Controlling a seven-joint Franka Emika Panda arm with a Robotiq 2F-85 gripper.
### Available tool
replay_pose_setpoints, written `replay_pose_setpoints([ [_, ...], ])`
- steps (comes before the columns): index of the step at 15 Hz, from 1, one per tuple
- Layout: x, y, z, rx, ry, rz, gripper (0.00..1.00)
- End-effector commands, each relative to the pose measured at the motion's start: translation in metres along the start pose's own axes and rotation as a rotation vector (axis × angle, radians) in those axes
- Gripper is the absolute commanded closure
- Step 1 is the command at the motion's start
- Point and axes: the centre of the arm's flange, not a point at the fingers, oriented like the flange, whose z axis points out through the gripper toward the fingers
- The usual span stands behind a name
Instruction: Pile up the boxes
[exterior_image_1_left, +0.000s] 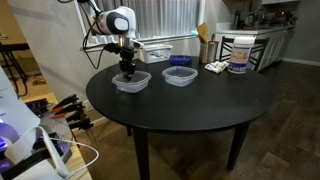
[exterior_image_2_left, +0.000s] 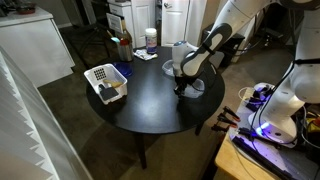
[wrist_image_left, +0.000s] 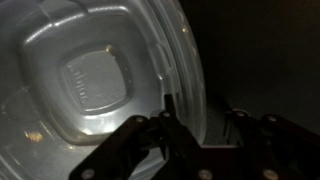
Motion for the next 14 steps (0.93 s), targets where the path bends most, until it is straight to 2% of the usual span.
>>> replay_pose_setpoints([
  [1, -0.002, 0.006, -0.001, 0.010, 0.006, -0.017, 0.87],
  [3, -0.004, 0.006, -0.006, -0.006, 0.006, -0.006, 0.98],
  [4, -0.006, 0.005, -0.011, -0.016, 0.009, -0.002, 0.99],
  [10, -0.024, -0.013, -0.086, -0.095, 0.070, -0.069, 0.99],
  [12, -0.023, -0.017, -0.113, -0.137, 0.112, -0.093, 0.99],
  [14, -0.017, -0.012, -0.137, -0.137, 0.145, -0.104, 0.99],
])
